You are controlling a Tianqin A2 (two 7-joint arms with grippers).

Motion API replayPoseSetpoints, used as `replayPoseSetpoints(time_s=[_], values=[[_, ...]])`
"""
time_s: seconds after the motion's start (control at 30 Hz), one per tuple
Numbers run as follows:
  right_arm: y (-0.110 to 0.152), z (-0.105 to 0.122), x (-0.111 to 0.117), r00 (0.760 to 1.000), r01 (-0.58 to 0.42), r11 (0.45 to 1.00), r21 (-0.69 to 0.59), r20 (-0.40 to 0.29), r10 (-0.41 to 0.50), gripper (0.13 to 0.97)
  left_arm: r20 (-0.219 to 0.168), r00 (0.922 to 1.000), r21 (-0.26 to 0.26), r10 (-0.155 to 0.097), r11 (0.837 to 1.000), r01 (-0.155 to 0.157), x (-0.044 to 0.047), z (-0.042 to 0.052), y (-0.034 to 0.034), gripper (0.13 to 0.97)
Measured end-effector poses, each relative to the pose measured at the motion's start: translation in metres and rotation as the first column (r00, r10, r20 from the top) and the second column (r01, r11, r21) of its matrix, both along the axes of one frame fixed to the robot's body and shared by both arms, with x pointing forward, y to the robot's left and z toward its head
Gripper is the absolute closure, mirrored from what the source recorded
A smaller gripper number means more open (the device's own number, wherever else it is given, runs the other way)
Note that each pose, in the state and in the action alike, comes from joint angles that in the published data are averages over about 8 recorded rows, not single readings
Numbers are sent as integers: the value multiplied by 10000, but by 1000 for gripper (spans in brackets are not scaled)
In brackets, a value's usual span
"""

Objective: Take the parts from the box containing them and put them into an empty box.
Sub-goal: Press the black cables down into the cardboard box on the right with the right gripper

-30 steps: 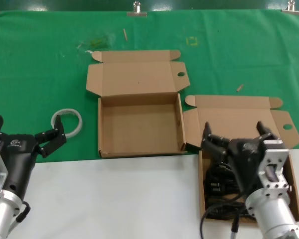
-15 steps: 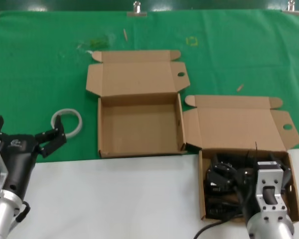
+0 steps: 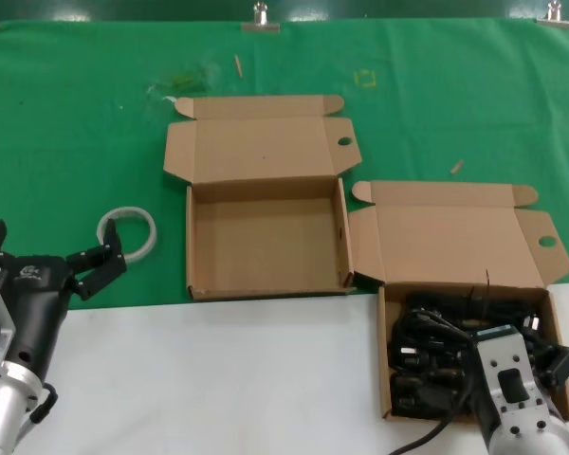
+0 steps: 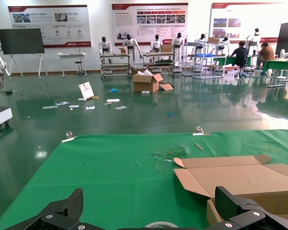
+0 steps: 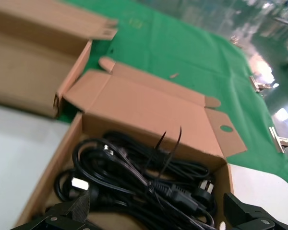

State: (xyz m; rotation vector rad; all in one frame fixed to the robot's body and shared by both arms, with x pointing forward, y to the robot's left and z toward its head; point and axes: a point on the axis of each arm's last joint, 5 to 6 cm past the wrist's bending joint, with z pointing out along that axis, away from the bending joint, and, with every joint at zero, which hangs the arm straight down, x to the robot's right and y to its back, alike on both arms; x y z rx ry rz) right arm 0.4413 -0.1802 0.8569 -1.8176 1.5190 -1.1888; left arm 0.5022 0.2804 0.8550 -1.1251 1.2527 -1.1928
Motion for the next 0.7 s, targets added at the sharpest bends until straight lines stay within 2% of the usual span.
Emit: replayPoseSetpoints(time_s=[0.37, 0.7], values=[[-133, 82, 165, 9910, -826, 9801, -1803, -1192, 616, 130, 0, 10000, 0, 0, 10000, 0, 0, 0, 0, 132], [-515, 100, 325, 9714, -1405, 8984, -4162, -2333, 439, 130, 0, 10000, 0, 0, 10000, 0, 0, 0, 0, 132]])
